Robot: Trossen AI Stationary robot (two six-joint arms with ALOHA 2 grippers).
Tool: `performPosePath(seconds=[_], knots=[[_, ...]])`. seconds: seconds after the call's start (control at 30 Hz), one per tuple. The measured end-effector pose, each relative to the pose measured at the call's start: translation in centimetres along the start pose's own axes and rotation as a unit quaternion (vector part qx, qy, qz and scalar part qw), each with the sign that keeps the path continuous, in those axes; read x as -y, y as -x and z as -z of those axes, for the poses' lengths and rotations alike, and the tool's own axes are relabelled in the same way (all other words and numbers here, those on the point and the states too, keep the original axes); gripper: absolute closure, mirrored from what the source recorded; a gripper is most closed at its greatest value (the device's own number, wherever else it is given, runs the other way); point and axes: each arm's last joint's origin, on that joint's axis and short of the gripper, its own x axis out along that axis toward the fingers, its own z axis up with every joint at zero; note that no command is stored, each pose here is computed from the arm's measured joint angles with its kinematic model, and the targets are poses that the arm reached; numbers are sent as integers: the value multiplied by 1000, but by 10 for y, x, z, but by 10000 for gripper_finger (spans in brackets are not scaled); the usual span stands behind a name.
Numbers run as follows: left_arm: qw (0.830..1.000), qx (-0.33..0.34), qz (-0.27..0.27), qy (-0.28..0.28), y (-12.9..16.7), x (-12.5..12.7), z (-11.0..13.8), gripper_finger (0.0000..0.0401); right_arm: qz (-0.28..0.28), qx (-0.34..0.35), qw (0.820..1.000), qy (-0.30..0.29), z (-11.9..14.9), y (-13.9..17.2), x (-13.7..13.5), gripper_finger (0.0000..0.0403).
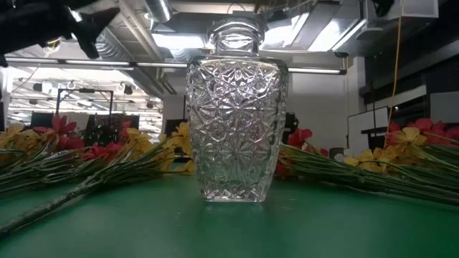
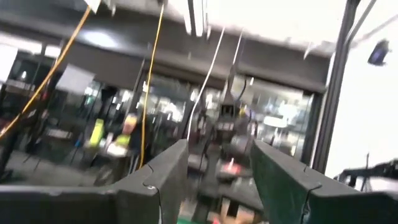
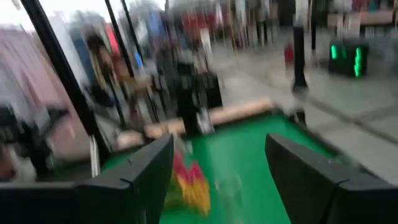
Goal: Sort flowers into vase by color
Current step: Put the middle pink flowers into the top transparent vase
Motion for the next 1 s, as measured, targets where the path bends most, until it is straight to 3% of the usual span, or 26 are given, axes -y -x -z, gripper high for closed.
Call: performPosePath(seconds=[0.13, 0.23, 0.4, 0.53, 0.6, 0.7, 0.83, 1.0], knots=[[1000, 22, 5, 17, 0, 1, -4, 229, 26, -128, 991, -15, -13, -17, -8, 150], [999, 21, 5, 30, 0, 1, -4, 229, 38, -240, 969, -51, -7, -36, -12, 150], [999, 19, 7, 42, 0, 1, -4, 229, 68, -415, 895, -149, 25, -65, -17, 150], [999, 8, 4, 40, 0, 1, -2, 229, 146, -500, 825, -218, 60, -85, -20, 150], [999, 4, 3, 39, 0, 0, -1, 229, 169, -521, 806, -226, 76, -97, -24, 150], [999, -7, 0, 36, 0, 0, 1, 229, 167, -532, 801, -220, 94, -113, -40, 150], [999, -16, -3, 34, 0, -1, 3, 229, 152, -511, 819, -212, 117, -132, -68, 150], [999, -19, -10, 33, 0, -1, 4, 229, 183, -481, 830, -216, 143, -137, -99, 150]])
